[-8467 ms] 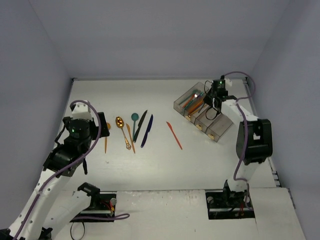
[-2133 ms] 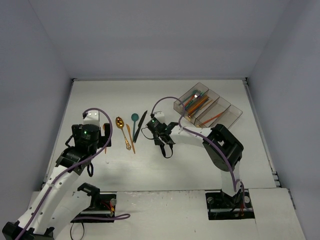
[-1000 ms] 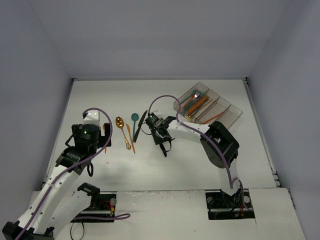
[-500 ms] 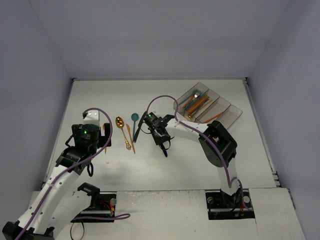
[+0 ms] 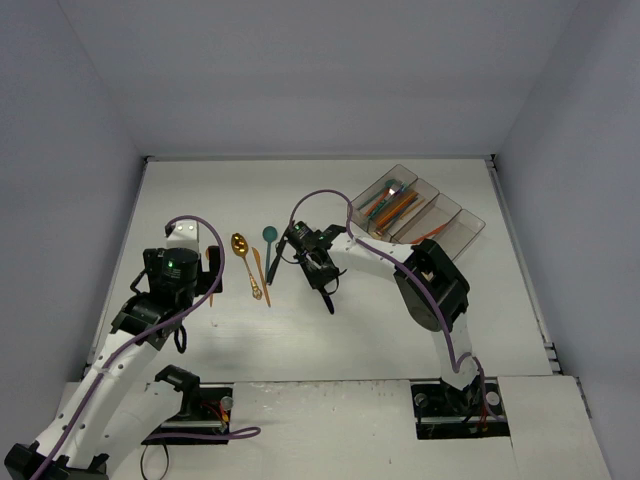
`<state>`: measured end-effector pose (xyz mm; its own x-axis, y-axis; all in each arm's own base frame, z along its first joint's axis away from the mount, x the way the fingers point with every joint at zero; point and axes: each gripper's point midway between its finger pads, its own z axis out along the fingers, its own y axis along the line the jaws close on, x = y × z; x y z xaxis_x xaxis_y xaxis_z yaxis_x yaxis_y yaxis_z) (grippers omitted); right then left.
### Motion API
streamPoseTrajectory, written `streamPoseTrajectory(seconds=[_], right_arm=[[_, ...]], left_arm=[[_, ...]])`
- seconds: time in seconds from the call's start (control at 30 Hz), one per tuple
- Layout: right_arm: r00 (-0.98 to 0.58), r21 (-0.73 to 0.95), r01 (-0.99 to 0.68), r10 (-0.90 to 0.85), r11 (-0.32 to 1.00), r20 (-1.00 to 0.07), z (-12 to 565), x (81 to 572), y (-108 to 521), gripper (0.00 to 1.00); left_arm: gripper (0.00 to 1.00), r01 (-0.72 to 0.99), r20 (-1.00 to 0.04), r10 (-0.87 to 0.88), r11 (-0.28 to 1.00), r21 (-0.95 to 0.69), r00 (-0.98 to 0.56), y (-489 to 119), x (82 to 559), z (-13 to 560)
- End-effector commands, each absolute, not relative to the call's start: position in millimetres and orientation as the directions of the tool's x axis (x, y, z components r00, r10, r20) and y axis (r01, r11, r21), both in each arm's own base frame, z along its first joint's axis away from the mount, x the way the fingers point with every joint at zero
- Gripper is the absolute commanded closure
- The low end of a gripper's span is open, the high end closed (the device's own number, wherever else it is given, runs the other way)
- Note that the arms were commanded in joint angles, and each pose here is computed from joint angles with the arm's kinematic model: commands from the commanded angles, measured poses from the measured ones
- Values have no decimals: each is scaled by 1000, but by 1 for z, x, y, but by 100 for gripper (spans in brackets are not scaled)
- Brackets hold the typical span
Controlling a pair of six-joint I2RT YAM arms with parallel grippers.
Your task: Sort the eating utensils into containers
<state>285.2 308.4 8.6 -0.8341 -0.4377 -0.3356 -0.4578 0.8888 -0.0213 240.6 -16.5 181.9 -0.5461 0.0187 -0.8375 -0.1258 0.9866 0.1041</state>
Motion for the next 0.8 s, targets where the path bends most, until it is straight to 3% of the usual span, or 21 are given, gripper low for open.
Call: streamPoseTrajectory(seconds=[0.0, 0.2, 0.47, 0.63, 0.77], right_arm=[[-851, -12, -457, -441, 889, -285, 17, 270, 299, 100], [-837, 9, -393, -353, 920, -419, 67, 301, 297, 100], [-844, 19, -323, -279, 946, -459, 85, 319, 277, 100], [-847, 49, -161, -113, 986, -519, 113, 349, 237, 100], [-811, 113, 67, 120, 991, -572, 144, 385, 174, 100]], left_arm=[[3, -151, -876, -15, 986, 66, -482, -17, 249, 205], [3, -151, -879, -17, 987, 62, -477, -17, 249, 206], [2, -152, -880, -18, 986, 62, -475, -16, 248, 206], [3, -150, -879, -16, 987, 63, -477, -16, 249, 206], [3, -151, -879, -17, 987, 63, -477, -16, 248, 206]])
